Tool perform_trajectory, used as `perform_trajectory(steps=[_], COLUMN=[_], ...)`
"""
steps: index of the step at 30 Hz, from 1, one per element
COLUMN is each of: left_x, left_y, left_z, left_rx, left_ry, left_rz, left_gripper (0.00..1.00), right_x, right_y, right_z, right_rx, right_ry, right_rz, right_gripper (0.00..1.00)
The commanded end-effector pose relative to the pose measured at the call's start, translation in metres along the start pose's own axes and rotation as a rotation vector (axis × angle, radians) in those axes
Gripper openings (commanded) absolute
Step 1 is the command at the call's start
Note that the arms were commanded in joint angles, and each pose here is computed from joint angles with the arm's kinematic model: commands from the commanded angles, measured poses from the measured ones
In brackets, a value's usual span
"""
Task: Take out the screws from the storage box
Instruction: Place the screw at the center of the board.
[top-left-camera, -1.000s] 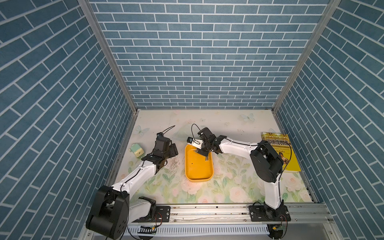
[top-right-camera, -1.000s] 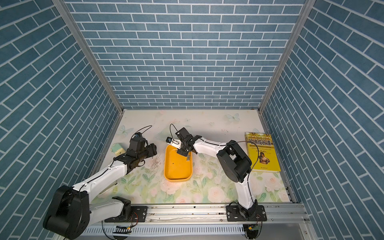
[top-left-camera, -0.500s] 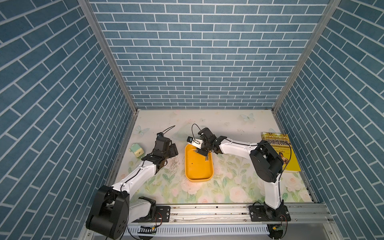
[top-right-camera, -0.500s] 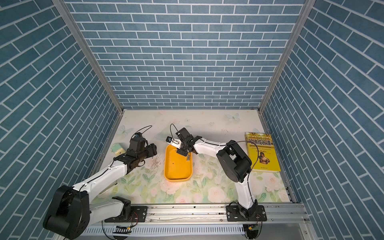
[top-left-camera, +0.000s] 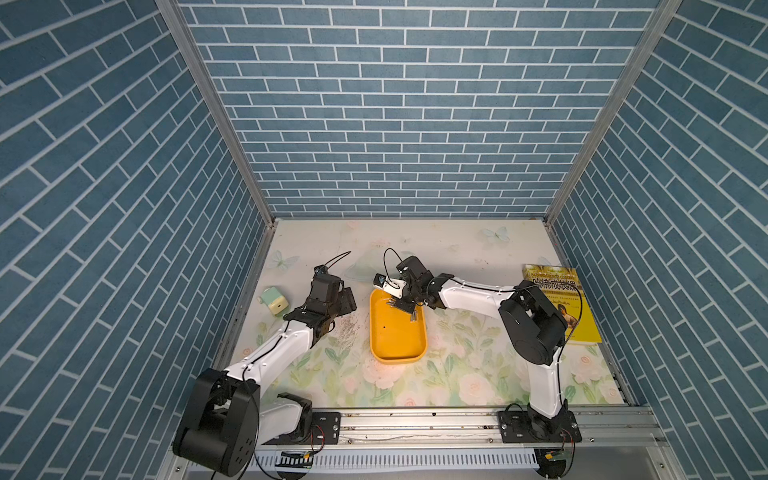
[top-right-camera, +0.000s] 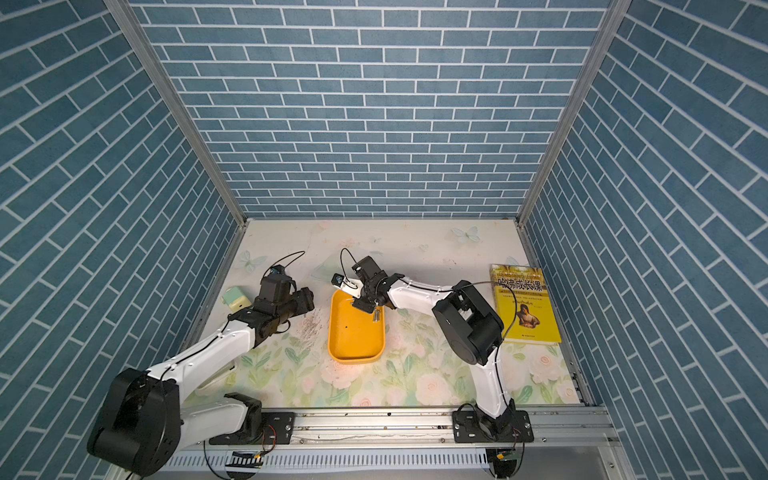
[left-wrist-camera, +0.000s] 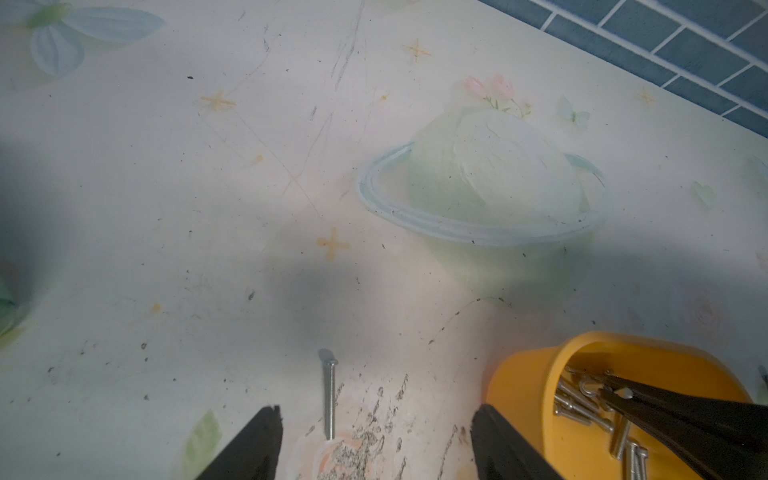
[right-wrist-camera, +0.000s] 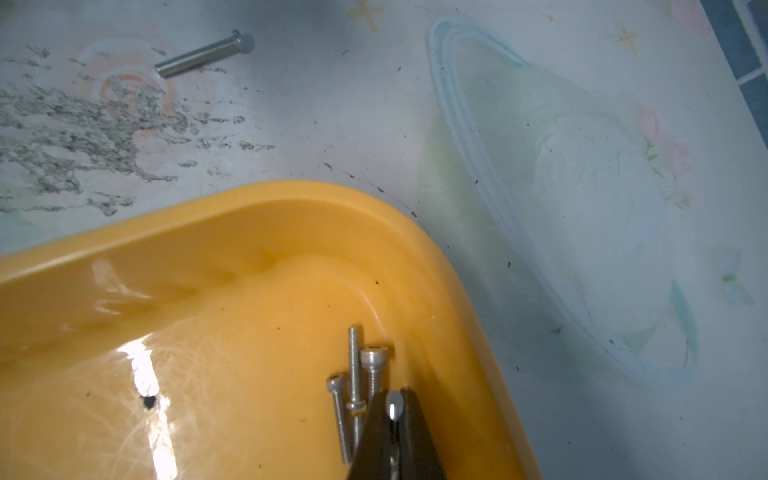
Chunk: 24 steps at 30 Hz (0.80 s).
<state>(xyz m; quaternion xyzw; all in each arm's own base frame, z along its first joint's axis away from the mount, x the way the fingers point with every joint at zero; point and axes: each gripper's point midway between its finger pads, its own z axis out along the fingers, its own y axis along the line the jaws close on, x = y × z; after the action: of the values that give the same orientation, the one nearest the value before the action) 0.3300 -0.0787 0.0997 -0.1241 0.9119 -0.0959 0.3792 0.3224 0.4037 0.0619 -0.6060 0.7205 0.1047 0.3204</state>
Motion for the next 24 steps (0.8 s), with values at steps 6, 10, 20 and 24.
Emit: perform_trajectory(steps=[6, 10, 20, 24], left_x=[0.0018, 0.0004, 0.0026, 0.0008], left_y=[-0.0012, -0.0015, -0.0022, -0.0015], left_z=[0.0016, 0.0006, 0.0023, 0.0011], left_rx=[0.015, 0.016, 0.020, 0.016], left_ry=[0.005, -0.001, 0.010, 0.002], left_rz=[0.011, 0.012, 0.012, 0.012], left_gripper=[0.76, 0.76, 0.76, 0.76], right_x=[-0.0196, -0.0215, -0.0213, -0.0210], right_y=[-0.0010, -0.0049, 0.0012, 0.0014], right_z=[-0.0226, -0.0250, -0.0293, -0.0313], right_rx=[0.003, 0.026, 0.003, 0.004], right_ry=[-0.091, -0.101, -0.122, -0.124], right_rz=[0.002, 0.010, -0.002, -0.006], right_gripper=[0.00, 0.01, 0.00, 0.00])
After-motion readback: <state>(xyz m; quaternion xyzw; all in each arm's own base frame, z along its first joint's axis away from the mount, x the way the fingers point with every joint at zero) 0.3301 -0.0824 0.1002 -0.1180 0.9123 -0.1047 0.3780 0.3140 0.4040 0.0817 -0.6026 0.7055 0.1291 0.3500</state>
